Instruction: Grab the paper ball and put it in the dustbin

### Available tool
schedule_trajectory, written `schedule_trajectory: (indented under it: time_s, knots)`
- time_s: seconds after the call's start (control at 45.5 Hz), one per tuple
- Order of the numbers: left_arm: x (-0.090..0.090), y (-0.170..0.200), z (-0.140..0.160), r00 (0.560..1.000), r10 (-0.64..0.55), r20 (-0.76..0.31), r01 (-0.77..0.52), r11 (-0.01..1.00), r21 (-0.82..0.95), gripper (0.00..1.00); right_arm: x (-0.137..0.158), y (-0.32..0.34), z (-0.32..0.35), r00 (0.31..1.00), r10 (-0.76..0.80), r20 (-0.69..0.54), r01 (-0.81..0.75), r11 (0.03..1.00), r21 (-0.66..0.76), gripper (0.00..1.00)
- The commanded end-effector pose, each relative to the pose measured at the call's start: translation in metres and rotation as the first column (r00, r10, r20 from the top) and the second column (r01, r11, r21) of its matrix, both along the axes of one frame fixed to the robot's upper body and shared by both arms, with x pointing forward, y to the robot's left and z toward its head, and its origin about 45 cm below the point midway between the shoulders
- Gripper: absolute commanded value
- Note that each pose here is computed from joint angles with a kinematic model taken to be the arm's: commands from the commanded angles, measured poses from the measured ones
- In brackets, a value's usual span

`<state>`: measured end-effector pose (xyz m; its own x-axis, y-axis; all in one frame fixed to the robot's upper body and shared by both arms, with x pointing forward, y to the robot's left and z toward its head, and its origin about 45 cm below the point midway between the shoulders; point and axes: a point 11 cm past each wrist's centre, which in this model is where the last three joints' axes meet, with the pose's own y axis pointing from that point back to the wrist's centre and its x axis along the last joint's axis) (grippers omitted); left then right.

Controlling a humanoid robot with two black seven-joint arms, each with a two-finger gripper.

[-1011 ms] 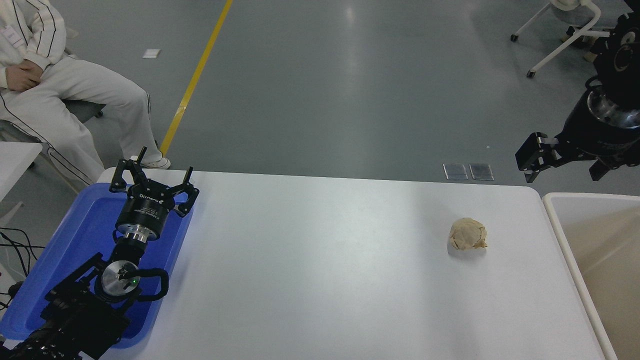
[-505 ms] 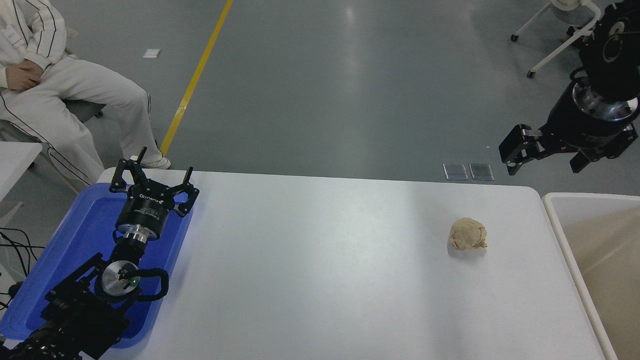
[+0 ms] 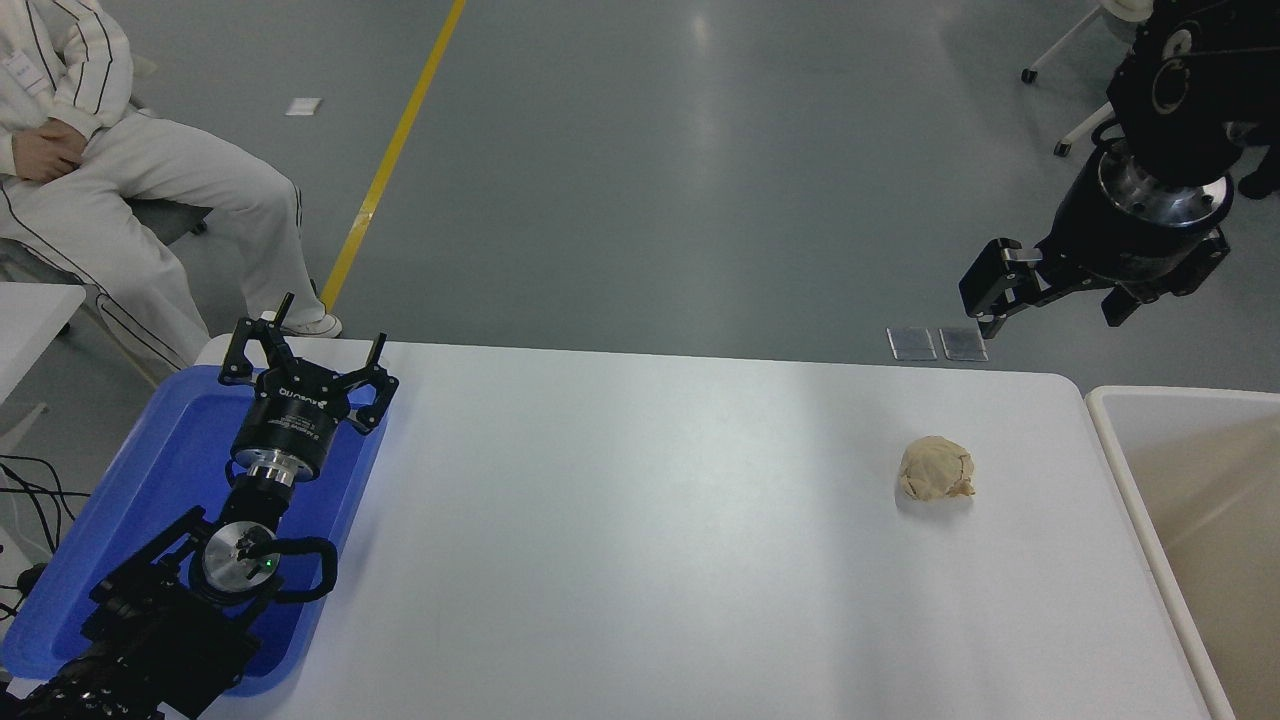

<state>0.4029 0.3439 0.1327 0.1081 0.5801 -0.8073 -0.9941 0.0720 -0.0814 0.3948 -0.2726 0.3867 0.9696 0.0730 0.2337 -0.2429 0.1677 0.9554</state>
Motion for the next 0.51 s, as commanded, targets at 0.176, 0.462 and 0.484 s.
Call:
schedule_trajectory:
  time_s: [0.176,0.462,0.484]
  knots:
    - [0.0,0.0,0.0,1.0,0.0,0.0,0.0,1.0,0.0,1.0,-0.001,0.001,-0.006,1.0,0.001,-0.015,-0.001,1.0,0.001,0.99]
    - [0.0,0.0,0.0,1.0,0.0,0.0,0.0,1.0,0.0,1.0,-0.006,-0.011,-0.041,0.998,-0.02,-0.066,0.02,1.0,-0.003,0.98]
    - [0.0,0.0,0.0,1.0,0.0,0.0,0.0,1.0,0.0,1.0,-0.005,-0.012,-0.044,0.998,-0.017,-0.056,0.017,1.0,-0.005,0.98]
